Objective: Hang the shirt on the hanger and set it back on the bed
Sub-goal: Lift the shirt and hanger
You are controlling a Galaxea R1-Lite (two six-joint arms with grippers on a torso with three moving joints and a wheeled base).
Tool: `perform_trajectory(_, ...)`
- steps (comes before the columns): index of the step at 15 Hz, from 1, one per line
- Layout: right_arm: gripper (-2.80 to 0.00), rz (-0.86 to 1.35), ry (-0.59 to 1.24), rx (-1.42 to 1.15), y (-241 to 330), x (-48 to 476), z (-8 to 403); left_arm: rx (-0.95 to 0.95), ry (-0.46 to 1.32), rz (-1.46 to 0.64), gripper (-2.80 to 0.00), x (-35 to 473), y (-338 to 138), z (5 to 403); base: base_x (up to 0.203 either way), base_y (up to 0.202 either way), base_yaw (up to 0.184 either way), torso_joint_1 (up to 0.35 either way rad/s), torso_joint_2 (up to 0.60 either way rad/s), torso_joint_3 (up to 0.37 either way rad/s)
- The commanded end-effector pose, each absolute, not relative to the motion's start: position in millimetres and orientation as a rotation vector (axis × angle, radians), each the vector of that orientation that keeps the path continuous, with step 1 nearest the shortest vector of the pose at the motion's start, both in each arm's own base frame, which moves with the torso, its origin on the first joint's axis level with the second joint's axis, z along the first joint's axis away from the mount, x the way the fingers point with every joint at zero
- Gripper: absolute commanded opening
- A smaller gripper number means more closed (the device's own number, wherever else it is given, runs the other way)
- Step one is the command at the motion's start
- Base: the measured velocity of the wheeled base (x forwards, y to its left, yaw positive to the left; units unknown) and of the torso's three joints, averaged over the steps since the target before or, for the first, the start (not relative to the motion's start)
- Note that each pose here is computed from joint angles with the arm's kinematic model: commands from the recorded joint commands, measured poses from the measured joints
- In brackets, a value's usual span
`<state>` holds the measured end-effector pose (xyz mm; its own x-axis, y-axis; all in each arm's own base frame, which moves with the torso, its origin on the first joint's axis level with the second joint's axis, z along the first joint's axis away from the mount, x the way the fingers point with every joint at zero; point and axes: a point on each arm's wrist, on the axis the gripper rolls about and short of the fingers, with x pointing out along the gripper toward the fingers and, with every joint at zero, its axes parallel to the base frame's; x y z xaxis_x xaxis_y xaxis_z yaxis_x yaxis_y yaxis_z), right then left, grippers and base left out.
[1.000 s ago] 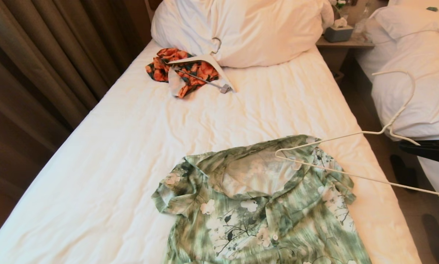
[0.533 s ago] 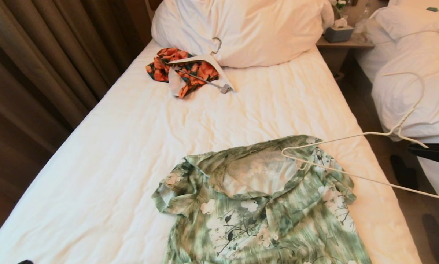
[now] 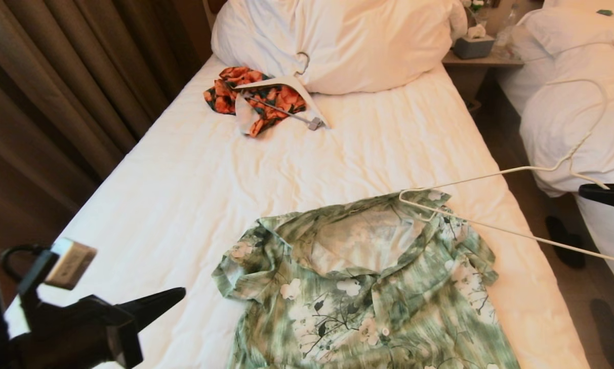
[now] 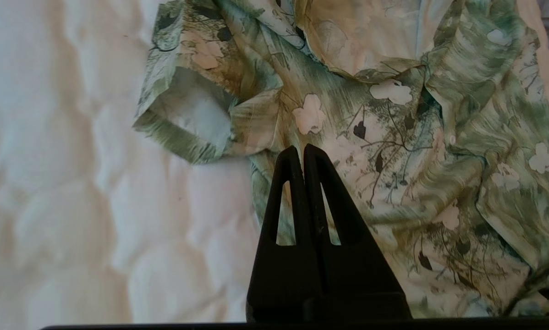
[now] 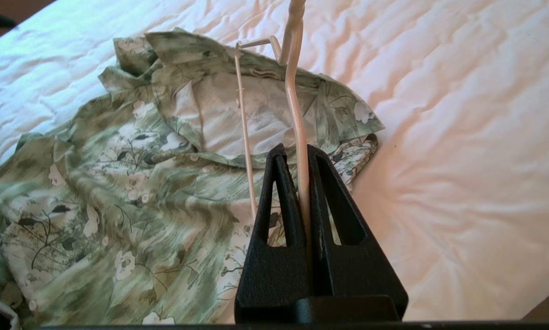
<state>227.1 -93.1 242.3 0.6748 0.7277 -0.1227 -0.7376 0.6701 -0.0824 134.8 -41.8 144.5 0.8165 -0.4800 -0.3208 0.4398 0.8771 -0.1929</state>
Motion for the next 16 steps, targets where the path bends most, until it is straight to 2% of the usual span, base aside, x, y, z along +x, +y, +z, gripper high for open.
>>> perform_trajectory(1, -2.80, 0.823, 0.076, -0.119, -95.4, 228.3, 248.6, -0.114, 0.504, -0.508, -2.80, 179.2, -60.8, 111.1, 0.000, 0.000, 0.000, 0.000, 0.00, 0.000)
perform_trajectory(4, -2.80, 0.810, 0.077, -0.102, -97.8, 227.9, 254.8, -0.130, 0.458, -0.542, -2.80, 218.0, -91.8, 87.1, 0.000, 0.000, 0.000, 0.000, 0.00, 0.000)
perform_trajectory(6, -2.80, 0.810, 0.081, -0.097, -98.2, 228.6, 253.8, -0.131, 0.389, -0.569, -2.80, 232.7, -126.1, 91.4, 0.000, 0.000, 0.000, 0.000, 0.00, 0.000)
perform_trajectory(8, -2.80, 0.808, 0.080, -0.099, -98.0, 228.2, 254.1, -0.135, 0.401, -0.584, -2.80, 239.0, -146.0, 91.3, 0.000, 0.000, 0.000, 0.000, 0.00, 0.000)
perform_trajectory(9, -2.80, 0.808, 0.080, -0.099, -98.0, 228.2, 254.1, -0.133, 0.417, -0.581, 0.00, 243.3, -149.5, 87.5, 0.000, 0.000, 0.000, 0.000, 0.00, 0.000)
perform_trajectory(11, -2.80, 0.810, 0.078, -0.101, -97.3, 227.7, 254.9, -0.132, 0.444, -0.537, 0.00, 255.9, -146.6, 77.8, 0.000, 0.000, 0.000, 0.000, 0.00, 0.000)
perform_trajectory(16, -2.80, 0.805, 0.079, -0.101, -97.6, 226.6, 254.7, -0.151, 0.413, -0.478, 0.00, 274.0, -133.4, 81.4, 0.000, 0.000, 0.000, 0.000, 0.00, 0.000)
